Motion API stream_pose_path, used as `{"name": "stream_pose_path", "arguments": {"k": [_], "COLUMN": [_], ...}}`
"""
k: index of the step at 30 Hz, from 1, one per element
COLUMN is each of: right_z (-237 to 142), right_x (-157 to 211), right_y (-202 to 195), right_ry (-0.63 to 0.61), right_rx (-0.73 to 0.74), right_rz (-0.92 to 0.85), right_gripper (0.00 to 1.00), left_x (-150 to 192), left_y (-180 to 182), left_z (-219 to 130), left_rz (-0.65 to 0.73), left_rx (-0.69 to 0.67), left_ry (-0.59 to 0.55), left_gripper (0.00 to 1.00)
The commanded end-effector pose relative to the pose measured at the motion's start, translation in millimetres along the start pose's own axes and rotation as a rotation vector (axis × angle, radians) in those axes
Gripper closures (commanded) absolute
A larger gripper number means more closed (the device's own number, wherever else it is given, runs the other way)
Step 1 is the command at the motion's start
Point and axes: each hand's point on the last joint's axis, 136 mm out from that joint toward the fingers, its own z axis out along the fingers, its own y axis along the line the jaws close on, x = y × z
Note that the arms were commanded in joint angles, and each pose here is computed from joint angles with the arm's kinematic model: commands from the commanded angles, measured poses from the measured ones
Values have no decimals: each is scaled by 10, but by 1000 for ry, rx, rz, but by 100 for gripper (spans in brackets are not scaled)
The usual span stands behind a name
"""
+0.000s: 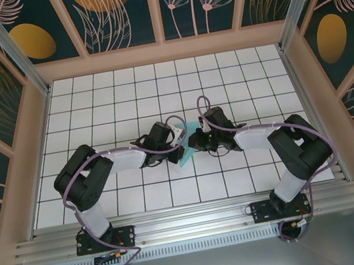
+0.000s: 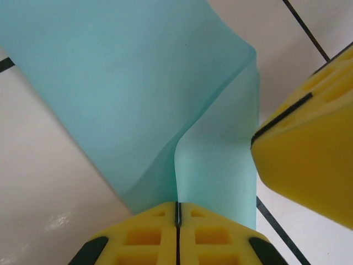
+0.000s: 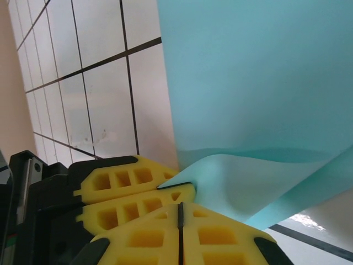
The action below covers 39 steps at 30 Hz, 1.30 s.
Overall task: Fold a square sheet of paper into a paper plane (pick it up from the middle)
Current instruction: Third fold the triangle at the center of the table.
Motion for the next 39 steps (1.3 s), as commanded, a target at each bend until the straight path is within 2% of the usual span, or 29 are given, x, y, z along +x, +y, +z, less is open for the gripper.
{"name": "stream_pose_path", "arguments": {"k": [1,39], "right_z": [-4,-52], "right_x": [33,12], "right_y": [74,25], "right_ry": [-2,-36], "right_rx": [-44,-26], "right_rz": [-1,3], "right_gripper": [90,90], "left_x": [25,-8], "left_y": [50,48], "left_z": [37,22], "left_rz": [13,7], "left_rx": [-17,-22], "left_ry": [9,5], "left_gripper": [91,91]}}
